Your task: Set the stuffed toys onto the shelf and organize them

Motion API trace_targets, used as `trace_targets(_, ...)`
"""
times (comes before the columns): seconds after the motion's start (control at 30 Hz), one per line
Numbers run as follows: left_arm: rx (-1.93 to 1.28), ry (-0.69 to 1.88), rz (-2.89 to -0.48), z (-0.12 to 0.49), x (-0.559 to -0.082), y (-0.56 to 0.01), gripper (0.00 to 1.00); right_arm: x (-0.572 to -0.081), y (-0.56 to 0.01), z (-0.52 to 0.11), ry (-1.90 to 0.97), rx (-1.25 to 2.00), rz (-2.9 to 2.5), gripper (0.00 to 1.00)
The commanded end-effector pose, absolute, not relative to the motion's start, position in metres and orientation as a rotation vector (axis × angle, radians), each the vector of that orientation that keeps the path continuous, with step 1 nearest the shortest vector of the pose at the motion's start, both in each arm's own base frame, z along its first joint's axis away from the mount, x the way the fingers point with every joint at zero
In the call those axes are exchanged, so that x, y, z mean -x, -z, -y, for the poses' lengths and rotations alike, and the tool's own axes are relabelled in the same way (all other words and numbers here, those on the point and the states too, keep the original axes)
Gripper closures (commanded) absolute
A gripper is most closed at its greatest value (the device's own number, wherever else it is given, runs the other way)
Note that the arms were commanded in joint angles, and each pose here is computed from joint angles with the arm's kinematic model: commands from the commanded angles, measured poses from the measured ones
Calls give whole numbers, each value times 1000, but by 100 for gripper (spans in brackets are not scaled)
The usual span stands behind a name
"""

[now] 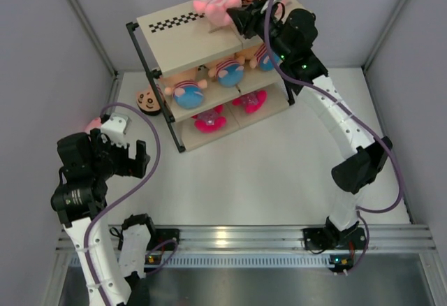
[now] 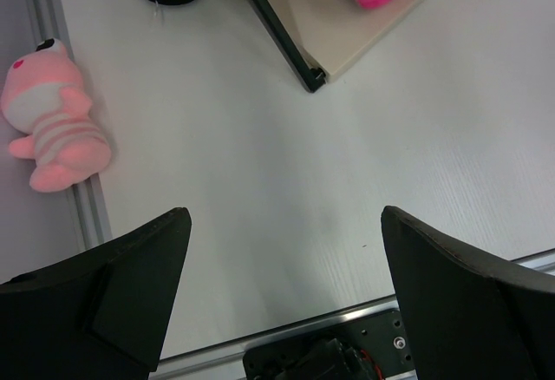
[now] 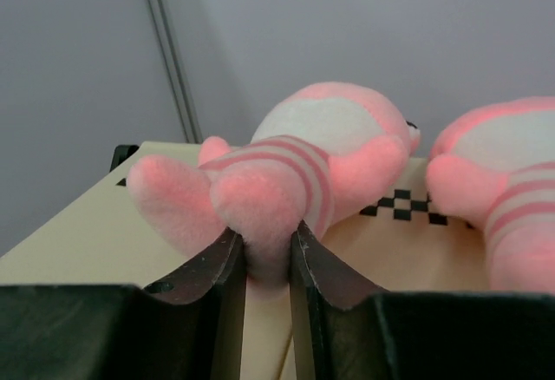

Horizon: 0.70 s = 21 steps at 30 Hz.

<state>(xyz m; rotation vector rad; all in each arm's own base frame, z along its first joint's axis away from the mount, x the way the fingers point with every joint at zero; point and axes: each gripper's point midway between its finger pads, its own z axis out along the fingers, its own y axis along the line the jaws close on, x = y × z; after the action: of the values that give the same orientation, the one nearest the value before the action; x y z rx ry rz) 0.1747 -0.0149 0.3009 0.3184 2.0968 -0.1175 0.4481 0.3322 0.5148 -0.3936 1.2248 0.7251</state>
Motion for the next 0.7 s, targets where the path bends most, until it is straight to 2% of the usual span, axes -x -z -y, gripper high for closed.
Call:
trace_targets(0.0,-332,68,-2054,9,-182,-305,3,-440,-551,-317,-729,526,-1151,84)
trace_targets(0.17,-330,71,-2070,8,-183,-300,3,-443,-532,-315,-705,627,-1196,80)
trace_targets(0.4,-321,75,-2092,6,-186,-292,3,-434,-518,-333,-821,729,-1193,80)
trace_targets(0.67,-321,58,-2106,2,-188,-289,3,-442,-510,-336,-834,726,-1217,78)
